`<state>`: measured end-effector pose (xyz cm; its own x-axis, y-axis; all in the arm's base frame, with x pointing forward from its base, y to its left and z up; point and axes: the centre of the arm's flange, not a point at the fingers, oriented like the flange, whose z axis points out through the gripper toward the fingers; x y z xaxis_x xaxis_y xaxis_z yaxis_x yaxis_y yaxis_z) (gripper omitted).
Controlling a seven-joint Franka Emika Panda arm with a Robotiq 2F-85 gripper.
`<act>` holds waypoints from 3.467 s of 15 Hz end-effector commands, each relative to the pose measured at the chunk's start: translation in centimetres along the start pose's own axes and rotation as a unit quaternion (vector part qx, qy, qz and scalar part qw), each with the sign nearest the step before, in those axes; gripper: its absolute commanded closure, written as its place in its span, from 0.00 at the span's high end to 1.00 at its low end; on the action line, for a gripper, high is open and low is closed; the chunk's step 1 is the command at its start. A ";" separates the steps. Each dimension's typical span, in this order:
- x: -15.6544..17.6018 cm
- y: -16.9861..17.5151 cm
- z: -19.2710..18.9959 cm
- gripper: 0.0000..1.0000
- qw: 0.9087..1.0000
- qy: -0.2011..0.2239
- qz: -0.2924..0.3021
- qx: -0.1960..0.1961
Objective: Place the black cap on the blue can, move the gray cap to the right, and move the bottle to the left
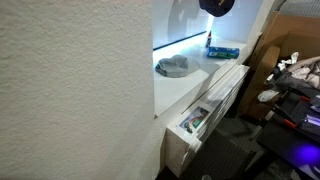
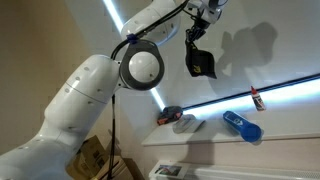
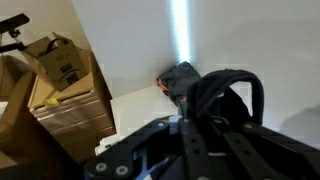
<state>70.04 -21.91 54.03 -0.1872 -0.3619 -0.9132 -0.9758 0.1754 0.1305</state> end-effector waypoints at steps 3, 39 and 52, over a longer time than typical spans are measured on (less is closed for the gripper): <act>2.3 1.9 1.1 0.02 0.992 -0.032 -0.099 -0.069; 6.5 -3.5 16.7 0.02 0.992 0.064 -0.090 -0.055; 10.8 -7.6 11.2 0.34 0.996 0.070 -0.055 0.021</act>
<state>76.66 -16.85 38.87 -0.0966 -0.5040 -0.8583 -0.9861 0.1657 0.0137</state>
